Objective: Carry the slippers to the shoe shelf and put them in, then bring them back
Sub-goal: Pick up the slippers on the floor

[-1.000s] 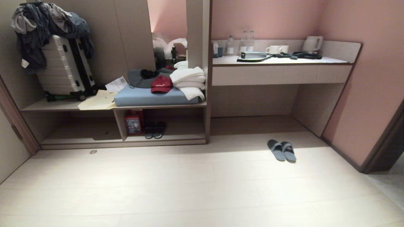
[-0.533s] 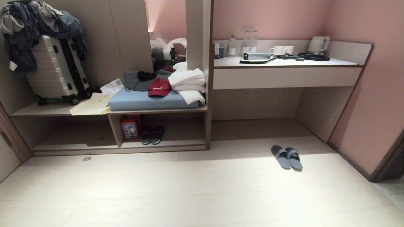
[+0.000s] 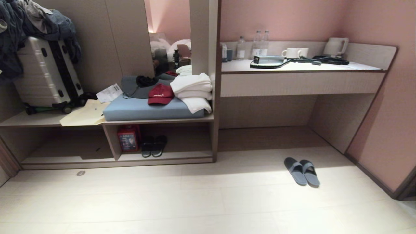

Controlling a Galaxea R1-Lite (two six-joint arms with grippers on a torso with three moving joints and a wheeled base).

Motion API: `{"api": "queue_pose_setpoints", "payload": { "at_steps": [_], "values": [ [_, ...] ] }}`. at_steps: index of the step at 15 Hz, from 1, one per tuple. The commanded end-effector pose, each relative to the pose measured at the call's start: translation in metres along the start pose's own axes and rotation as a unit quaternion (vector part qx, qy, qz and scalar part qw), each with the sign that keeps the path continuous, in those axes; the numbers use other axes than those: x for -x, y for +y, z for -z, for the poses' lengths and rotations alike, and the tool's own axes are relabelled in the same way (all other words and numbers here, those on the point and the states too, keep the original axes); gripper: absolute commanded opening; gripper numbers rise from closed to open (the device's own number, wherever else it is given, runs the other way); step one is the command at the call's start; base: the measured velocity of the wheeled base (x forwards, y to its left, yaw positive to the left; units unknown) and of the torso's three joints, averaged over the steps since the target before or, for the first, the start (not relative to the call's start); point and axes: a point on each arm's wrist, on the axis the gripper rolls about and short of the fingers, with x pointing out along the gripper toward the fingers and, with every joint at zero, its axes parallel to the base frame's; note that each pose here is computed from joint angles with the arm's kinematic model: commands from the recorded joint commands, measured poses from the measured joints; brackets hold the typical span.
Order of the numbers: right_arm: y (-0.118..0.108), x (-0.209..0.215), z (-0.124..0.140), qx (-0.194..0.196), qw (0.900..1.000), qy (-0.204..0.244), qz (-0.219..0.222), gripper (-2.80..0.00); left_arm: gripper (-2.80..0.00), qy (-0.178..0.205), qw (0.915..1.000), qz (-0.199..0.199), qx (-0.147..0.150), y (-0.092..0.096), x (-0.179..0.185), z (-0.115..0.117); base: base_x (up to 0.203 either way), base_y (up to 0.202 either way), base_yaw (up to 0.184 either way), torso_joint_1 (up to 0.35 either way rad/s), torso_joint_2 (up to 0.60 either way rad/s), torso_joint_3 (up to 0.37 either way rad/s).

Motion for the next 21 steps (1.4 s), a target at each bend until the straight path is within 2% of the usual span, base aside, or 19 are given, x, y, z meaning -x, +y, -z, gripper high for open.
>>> {"api": "queue_pose_setpoints", "payload": {
  "at_steps": [1, 21],
  "values": [
    [0.0, 0.0001, 0.0001, 0.0, 1.0, 0.0, 0.0, -2.8, -2.8, 0.001, 1.0, 0.0, 0.0, 0.0, 0.0, 0.0002, 0.196, 0.0, 0.001, 0.001, 0.0, 0.002],
    [0.0, 0.0001, 0.0001, 0.0, 1.0, 0.0, 0.0, -2.8, -2.8, 0.001, 1.0, 0.0, 0.001, 0.0, -0.0001, 0.0004, 0.197, 0.0, 0.0, 0.001, 0.0, 0.002]
  ]
}}
